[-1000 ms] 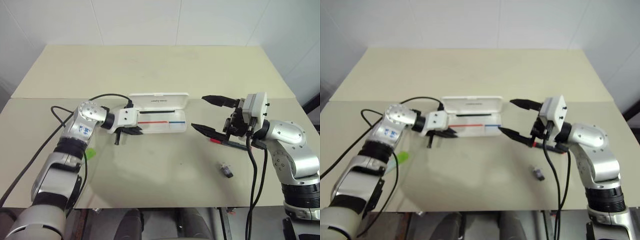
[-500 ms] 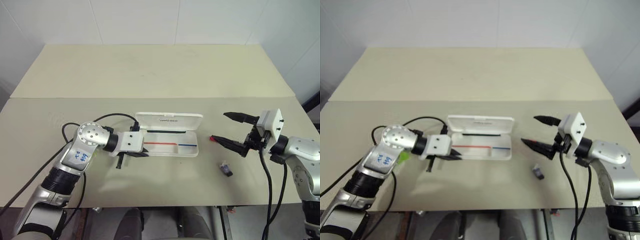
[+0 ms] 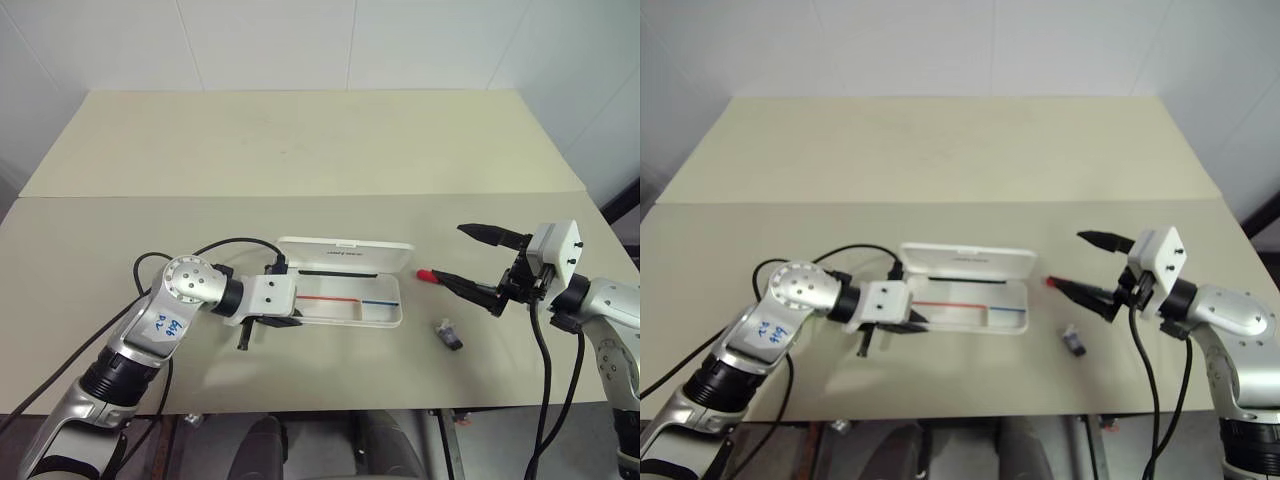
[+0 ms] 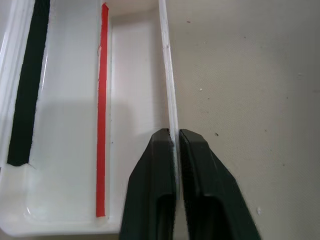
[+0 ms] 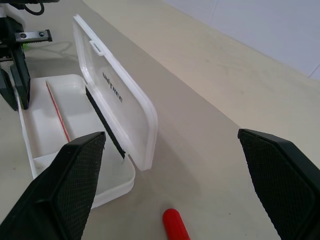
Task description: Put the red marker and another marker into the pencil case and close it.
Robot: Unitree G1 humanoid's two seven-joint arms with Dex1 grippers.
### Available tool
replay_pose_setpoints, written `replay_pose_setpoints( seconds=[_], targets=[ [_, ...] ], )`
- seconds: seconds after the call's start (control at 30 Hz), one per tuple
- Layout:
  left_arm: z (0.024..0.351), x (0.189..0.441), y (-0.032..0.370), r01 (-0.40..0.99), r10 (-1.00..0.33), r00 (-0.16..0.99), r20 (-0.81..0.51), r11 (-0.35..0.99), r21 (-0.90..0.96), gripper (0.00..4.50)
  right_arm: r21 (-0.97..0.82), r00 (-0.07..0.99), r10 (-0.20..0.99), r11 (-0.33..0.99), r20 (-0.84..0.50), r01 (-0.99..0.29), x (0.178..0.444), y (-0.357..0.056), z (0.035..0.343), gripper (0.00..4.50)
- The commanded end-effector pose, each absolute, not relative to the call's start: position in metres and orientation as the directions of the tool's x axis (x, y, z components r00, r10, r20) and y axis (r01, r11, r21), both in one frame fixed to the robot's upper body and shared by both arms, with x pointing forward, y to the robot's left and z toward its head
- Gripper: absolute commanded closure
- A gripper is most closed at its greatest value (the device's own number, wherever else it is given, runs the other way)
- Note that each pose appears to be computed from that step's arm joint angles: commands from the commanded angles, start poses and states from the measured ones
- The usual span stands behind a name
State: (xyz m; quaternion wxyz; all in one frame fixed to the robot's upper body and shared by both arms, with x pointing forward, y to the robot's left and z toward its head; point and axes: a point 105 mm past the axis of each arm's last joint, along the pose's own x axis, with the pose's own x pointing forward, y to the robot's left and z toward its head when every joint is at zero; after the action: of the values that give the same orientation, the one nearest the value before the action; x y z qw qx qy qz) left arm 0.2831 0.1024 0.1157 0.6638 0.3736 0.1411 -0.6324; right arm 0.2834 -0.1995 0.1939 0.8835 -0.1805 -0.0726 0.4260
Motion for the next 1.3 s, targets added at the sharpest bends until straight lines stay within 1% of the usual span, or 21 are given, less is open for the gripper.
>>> replay_pose_setpoints(
  seconds=[0.03, 0.07, 0.23, 0.43, 0.47, 0.53, 0.63, 0.67, 0.7, 0.77, 0.83, 0.9, 0.97, 1.0, 1.1, 1.17, 1.3],
  targets=[
    [0.127, 0.279, 0.094, 0.94, -0.771, 0.154, -0.618, -0.079, 0.333, 2.75, -0.422, 0.609, 0.793, 0.555, 0.011, -0.716, 0.283, -0.192, 0.208, 0.0],
    [0.13, 0.279, 0.093, 0.938, -0.781, 0.153, -0.606, -0.078, 0.338, 2.46, -0.422, 0.605, 0.796, 0.552, 0.012, -0.719, 0.284, -0.19, 0.208, 0.0],
    [0.137, 0.273, 0.089, 0.938, -0.811, 0.124, -0.572, -0.092, 0.335, 2.46, -0.419, 0.596, 0.803, 0.547, 0.017, -0.725, 0.286, -0.184, 0.208, 0.0],
    [0.138, 0.263, 0.094, 0.946, -0.813, 0.072, -0.578, -0.128, 0.297, 2.46, -0.413, 0.589, 0.808, 0.541, 0.014, -0.732, 0.289, -0.182, 0.206, 0.0],
    [0.139, 0.261, 0.095, 0.948, -0.815, 0.069, -0.575, -0.126, 0.292, 2.12, -0.412, 0.588, 0.809, 0.539, 0.008, -0.735, 0.29, -0.183, 0.206, 0.0],
    [0.139, 0.257, 0.097, 0.952, -0.818, 0.051, -0.574, -0.135, 0.276, 1.62, -0.388, 0.587, 0.809, 0.532, -0.031, -0.753, 0.291, -0.186, 0.201, 0.0],
    [0.143, 0.262, 0.1, 0.941, -0.832, 0.095, -0.546, -0.103, 0.321, 0.61, -0.362, 0.599, 0.79, 0.524, -0.13, -0.77, 0.294, -0.195, 0.192, 0.0],
    [0.146, 0.265, 0.102, 0.936, -0.84, 0.119, -0.529, -0.083, 0.343, 0.18, -0.354, 0.594, 0.789, 0.516, -0.158, -0.78, 0.294, -0.198, 0.19, 0.0],
    [0.15, 0.268, 0.105, 0.929, -0.851, 0.137, -0.508, -0.067, 0.363, 0.03, -0.356, 0.589, 0.788, 0.506, -0.181, -0.786, 0.294, -0.2, 0.189, 0.0],
    [0.157, 0.267, 0.108, 0.924, -0.872, 0.142, -0.469, -0.053, 0.378, 0.03, -0.352, 0.582, 0.783, 0.492, -0.221, -0.796, 0.295, -0.204, 0.186, 0.0],
    [0.168, 0.266, 0.109, 0.924, -0.908, 0.14, -0.396, -0.024, 0.382, 0.03, -0.354, 0.572, 0.778, 0.475, -0.258, -0.806, 0.296, -0.207, 0.184, 0.0],
    [0.18, 0.258, 0.113, 0.932, -0.939, 0.115, -0.323, -0.011, 0.363, 0.03, -0.348, 0.57, 0.76, 0.466, -0.313, -0.813, 0.299, -0.213, 0.181, 0.0],
    [0.187, 0.252, 0.119, 0.943, -0.952, 0.096, -0.29, -0.006, 0.333, 0.03, -0.342, 0.565, 0.744, 0.459, -0.356, -0.82, 0.303, -0.218, 0.178, 0.0],
    [0.189, 0.249, 0.122, 0.949, -0.956, 0.09, -0.281, -0.004, 0.316, 0.03, -0.34, 0.562, 0.738, 0.455, -0.374, -0.823, 0.304, -0.22, 0.176, 0.0],
    [0.192, 0.232, 0.134, 0.966, -0.965, 0.076, -0.25, 0.009, 0.259, 0.03, -0.316, 0.554, 0.68, 0.455, -0.48, -0.832, 0.311, -0.231, 0.165, 0.0],
    [0.191, 0.225, 0.139, 0.97, -0.964, 0.073, -0.255, 0.009, 0.243, 0.03, -0.304, 0.554, 0.66, 0.464, -0.507, -0.832, 0.316, -0.236, 0.161, 0.0],
    [0.195, 0.229, 0.152, 0.963, -0.962, 0.155, -0.224, 0.096, 0.253, 0.03, -0.285, 0.534, 0.649, 0.455, -0.542, -0.843, 0.324, -0.238, 0.154, 0.0]
  ],
)
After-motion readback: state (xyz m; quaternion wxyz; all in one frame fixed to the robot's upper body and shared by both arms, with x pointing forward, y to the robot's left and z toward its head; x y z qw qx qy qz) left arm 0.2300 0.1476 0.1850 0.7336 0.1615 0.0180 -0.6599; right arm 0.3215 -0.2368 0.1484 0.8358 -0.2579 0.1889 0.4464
